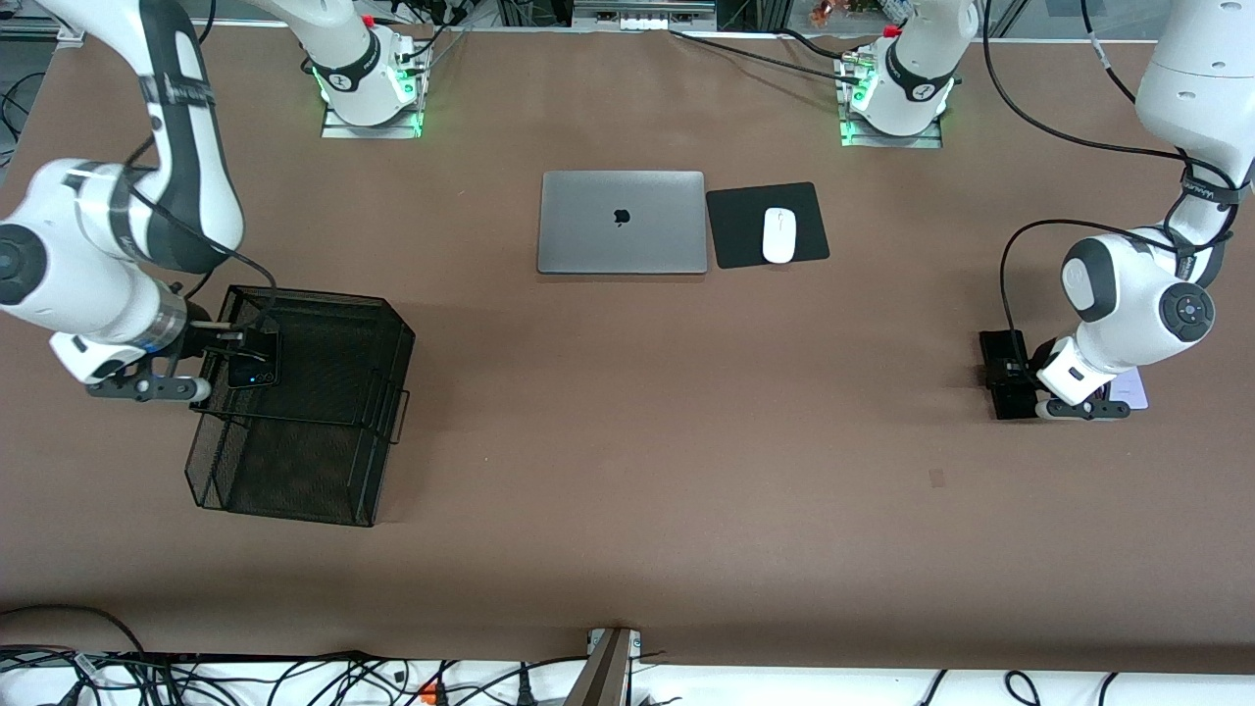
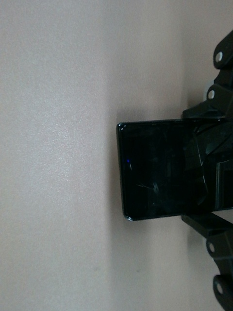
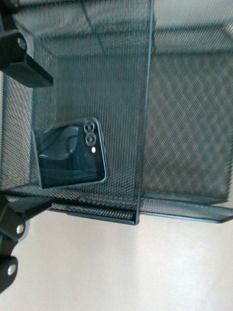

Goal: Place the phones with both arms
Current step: 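Place the flip phone in the basket while the left gripper grasps, then carry the black bar phone to mid-table and release it with the left gripper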

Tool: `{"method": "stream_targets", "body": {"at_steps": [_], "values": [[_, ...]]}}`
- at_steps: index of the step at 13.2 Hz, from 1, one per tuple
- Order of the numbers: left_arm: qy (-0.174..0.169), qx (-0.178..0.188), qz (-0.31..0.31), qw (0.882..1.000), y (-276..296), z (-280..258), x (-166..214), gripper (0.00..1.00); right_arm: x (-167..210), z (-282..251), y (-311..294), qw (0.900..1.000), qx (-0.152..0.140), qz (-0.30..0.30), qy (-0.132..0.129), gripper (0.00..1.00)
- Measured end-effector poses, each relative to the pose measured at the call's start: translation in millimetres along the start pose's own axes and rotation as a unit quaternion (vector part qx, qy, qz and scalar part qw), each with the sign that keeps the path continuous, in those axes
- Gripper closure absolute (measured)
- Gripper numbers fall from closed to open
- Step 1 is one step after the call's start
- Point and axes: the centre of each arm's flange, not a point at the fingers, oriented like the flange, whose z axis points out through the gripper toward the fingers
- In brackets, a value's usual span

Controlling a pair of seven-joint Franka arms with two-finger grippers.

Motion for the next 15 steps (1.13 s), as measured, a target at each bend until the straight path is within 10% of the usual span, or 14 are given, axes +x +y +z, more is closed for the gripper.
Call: {"method": "stream_targets", "body": {"at_steps": [8,15], "values": [[-0.080,-0.040,0.066,0.994,94.0,-86.9,47.5,0.21,-0.7,-81.9,-78.3,0.998,0.000,0.064,-0.001,0.00],[-0.056,-0.067,0.060,0.994,412.0,-86.9,21.5,0.21,-0.1,-83.4,-74.3,0.996,0.000,0.084,0.000,0.00]]}}
